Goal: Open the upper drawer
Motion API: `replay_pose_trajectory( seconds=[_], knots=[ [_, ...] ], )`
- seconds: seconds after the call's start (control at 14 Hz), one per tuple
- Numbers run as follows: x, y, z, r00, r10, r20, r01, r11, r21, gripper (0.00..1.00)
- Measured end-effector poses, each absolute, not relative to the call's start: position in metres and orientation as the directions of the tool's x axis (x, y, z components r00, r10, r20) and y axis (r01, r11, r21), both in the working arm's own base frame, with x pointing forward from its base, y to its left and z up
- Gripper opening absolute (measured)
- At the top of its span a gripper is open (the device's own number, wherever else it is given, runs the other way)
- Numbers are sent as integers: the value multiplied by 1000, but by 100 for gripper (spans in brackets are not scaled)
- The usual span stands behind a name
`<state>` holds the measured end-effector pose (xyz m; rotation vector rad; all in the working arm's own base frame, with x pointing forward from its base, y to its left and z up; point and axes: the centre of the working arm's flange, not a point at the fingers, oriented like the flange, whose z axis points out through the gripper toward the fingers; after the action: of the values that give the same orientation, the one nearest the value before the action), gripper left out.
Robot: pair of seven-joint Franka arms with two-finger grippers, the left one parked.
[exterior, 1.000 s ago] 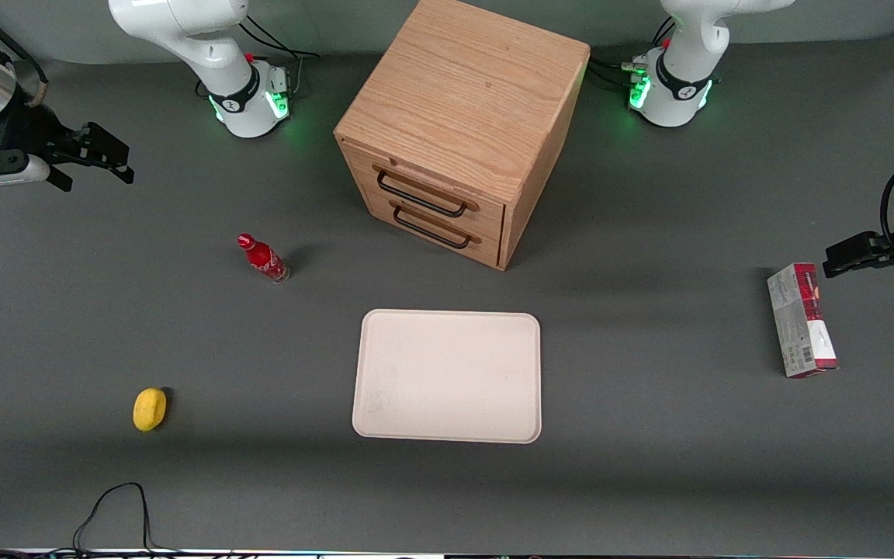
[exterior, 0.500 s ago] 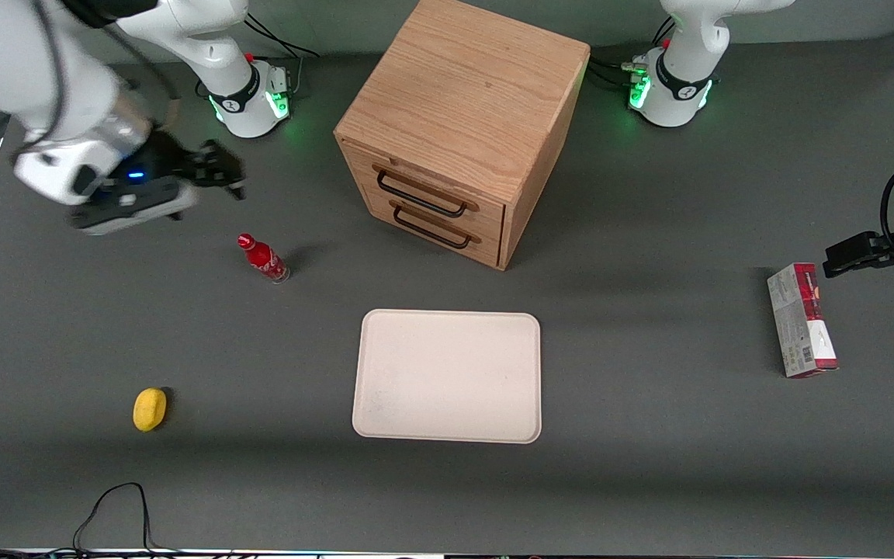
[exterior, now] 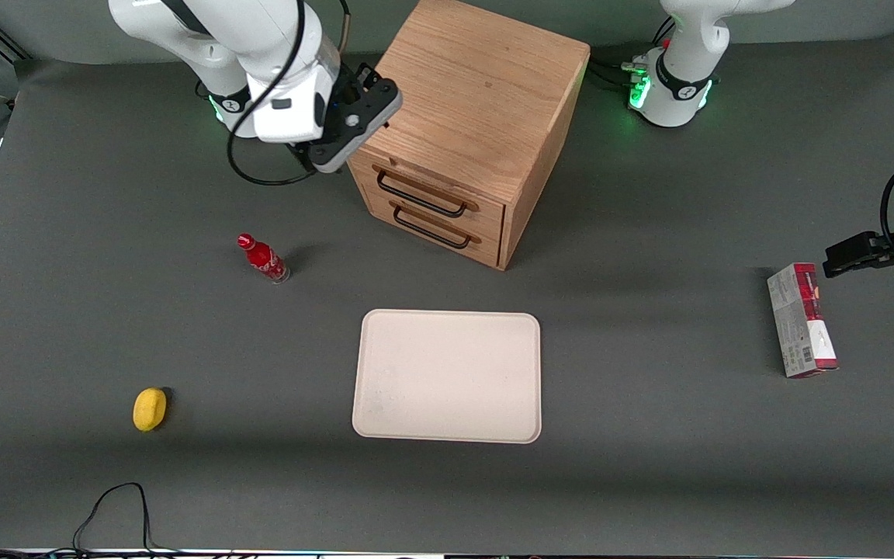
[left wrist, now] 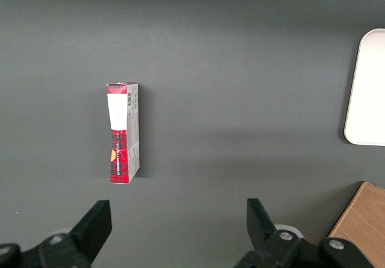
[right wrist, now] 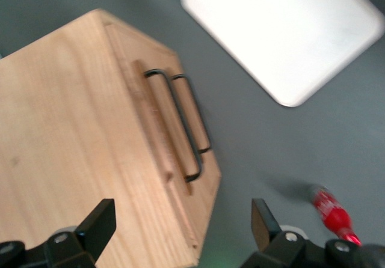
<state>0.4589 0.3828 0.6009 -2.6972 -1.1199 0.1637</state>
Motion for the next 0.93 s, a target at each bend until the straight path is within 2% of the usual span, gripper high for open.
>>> replay_pose_trajectory(
  seconds=[0.14, 0.43, 0.64, 0.93],
  knots=[
    [473, 381, 577, 633, 774, -22, 733, -609, -303, 100],
    [503, 389, 498, 576, 817, -26, 751, -541, -378, 100],
    [506, 395, 449, 571, 821, -18, 750, -531, -394, 100],
    [500, 401, 415, 575, 818, -24, 744, -535, -401, 100]
  ],
)
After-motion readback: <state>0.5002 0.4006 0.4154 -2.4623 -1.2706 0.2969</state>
